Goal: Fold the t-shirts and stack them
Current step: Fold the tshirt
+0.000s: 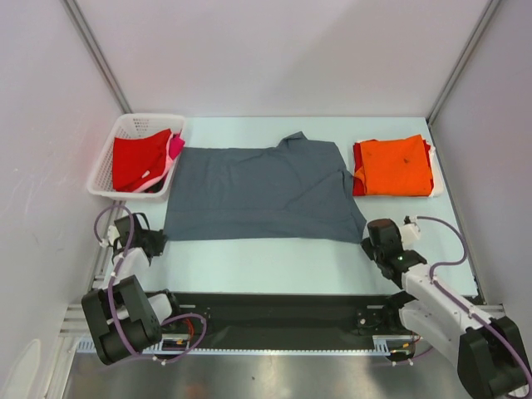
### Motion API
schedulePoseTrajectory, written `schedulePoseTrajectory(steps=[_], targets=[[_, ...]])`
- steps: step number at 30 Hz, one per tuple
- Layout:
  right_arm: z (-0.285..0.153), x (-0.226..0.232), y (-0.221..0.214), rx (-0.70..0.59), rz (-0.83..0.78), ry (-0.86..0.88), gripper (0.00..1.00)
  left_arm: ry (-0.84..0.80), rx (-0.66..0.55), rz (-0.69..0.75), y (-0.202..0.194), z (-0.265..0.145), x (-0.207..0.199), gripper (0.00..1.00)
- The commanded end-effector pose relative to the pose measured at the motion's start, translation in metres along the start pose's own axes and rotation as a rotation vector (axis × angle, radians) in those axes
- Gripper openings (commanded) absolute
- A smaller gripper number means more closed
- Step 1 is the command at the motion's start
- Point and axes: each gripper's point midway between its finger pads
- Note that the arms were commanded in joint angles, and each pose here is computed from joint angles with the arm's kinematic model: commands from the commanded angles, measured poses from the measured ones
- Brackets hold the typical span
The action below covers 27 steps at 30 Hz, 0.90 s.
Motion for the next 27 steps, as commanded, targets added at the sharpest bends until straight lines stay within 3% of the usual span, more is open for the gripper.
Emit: schedulePoseTrajectory(steps=[1, 2, 8, 10, 14, 18, 27], targets=[[0.000, -0.001, 0.024, -0.100, 0.006, 0.008, 0.13, -0.002, -0.014, 0.030, 0.007, -0.002, -0.001, 0.00], [0.002, 0.003, 0.030, -0.100, 0.022, 0.012, 0.02, -0.005, -0.019, 0.035, 0.009, -0.003, -0.003, 0.00], [0.012, 0.014, 0.045, -0.073, -0.031, -0.027, 0.00, -0.003, -0.049, 0.045, 0.022, -0.017, -0.011, 0.00], [0.012, 0.024, 0.047, -0.062, -0.093, 0.000, 0.10, -0.013, -0.066, 0.052, 0.026, -0.023, -0.015, 0.00], [0.008, 0.057, 0.032, 0.038, -0.226, 0.152, 0.39, -0.016, -0.083, 0.054, 0.031, -0.030, -0.018, 0.01], [0.007, 0.091, 0.022, 0.106, -0.336, 0.283, 0.43, -0.013, -0.065, 0.060, 0.028, -0.030, -0.018, 0.00], [0.052, 0.136, 0.028, 0.114, -0.456, 0.219, 0.38, 0.019, -0.033, 0.064, 0.024, -0.024, -0.008, 0.00]])
Point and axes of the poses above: each gripper's point midway between its finger pads, its own z axis out along the fingers, its own x axis along the line the jaws close on, y = z × x, and after that the axes turned 12 degrees about z, right-handed
